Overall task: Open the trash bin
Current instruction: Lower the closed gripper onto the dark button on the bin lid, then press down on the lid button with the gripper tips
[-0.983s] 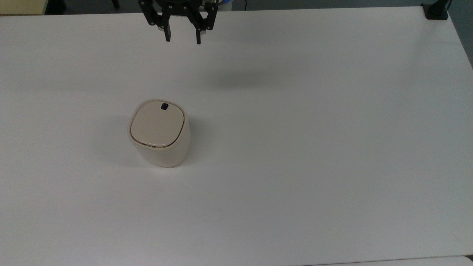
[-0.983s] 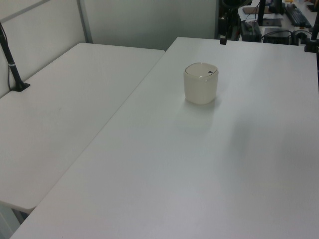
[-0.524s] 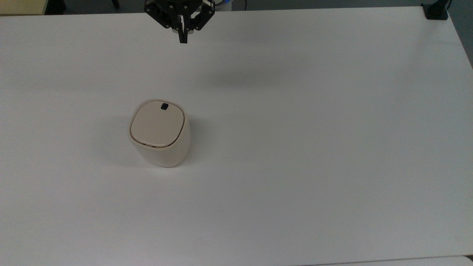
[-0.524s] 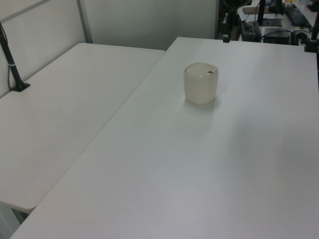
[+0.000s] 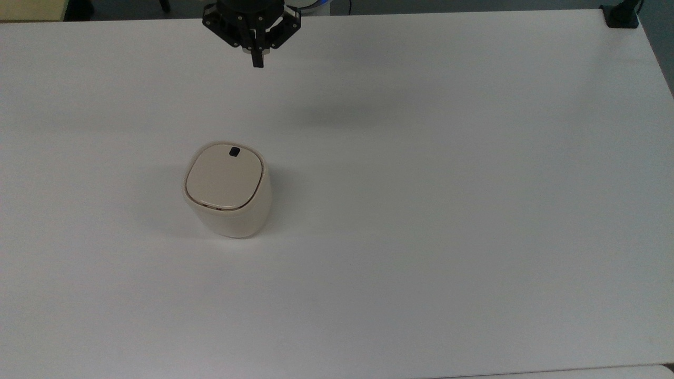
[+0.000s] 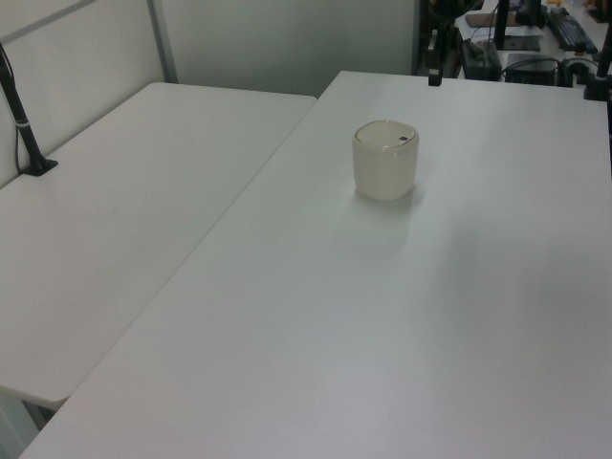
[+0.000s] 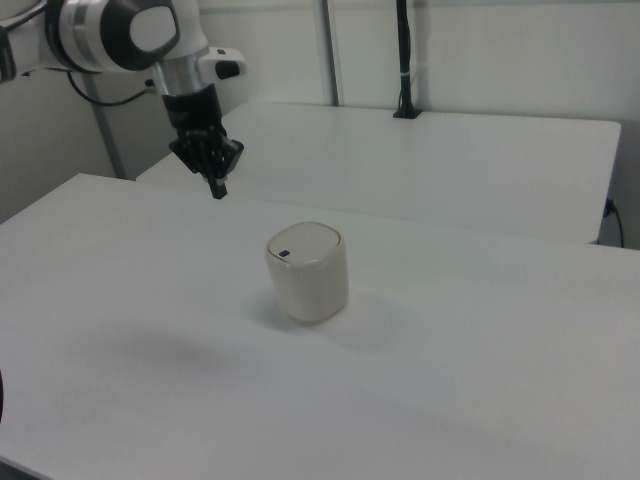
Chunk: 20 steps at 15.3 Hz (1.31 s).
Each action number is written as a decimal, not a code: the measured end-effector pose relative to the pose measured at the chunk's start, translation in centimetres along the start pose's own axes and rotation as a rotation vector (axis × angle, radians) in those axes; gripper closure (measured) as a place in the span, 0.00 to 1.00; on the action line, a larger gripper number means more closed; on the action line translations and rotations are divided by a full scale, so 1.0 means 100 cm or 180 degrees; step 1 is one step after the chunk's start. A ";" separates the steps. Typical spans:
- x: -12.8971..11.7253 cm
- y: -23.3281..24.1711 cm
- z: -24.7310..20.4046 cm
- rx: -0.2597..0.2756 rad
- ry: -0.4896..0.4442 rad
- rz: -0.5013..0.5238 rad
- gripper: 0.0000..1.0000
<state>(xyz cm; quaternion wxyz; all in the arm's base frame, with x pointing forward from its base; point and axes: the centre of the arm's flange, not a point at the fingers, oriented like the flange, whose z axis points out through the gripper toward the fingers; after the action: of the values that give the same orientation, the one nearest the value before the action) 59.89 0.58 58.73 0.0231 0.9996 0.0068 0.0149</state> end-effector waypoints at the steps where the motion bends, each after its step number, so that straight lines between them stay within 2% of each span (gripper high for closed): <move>1: 0.005 0.006 0.006 -0.0004 0.0032 0.0110 0.99; 5: 0.033 0.026 0.045 -0.0026 0.0158 0.0452 0.99; 9: 0.054 0.030 0.088 -0.0046 0.0160 0.0583 0.99; 16: 0.071 0.038 0.137 -0.0124 0.0121 0.0751 0.99; 20: 0.073 0.041 0.143 -0.0128 0.0112 0.0763 0.99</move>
<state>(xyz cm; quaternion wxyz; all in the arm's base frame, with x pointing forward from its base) 67.62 -4.07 44.86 0.0410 0.9922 -0.1127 0.0351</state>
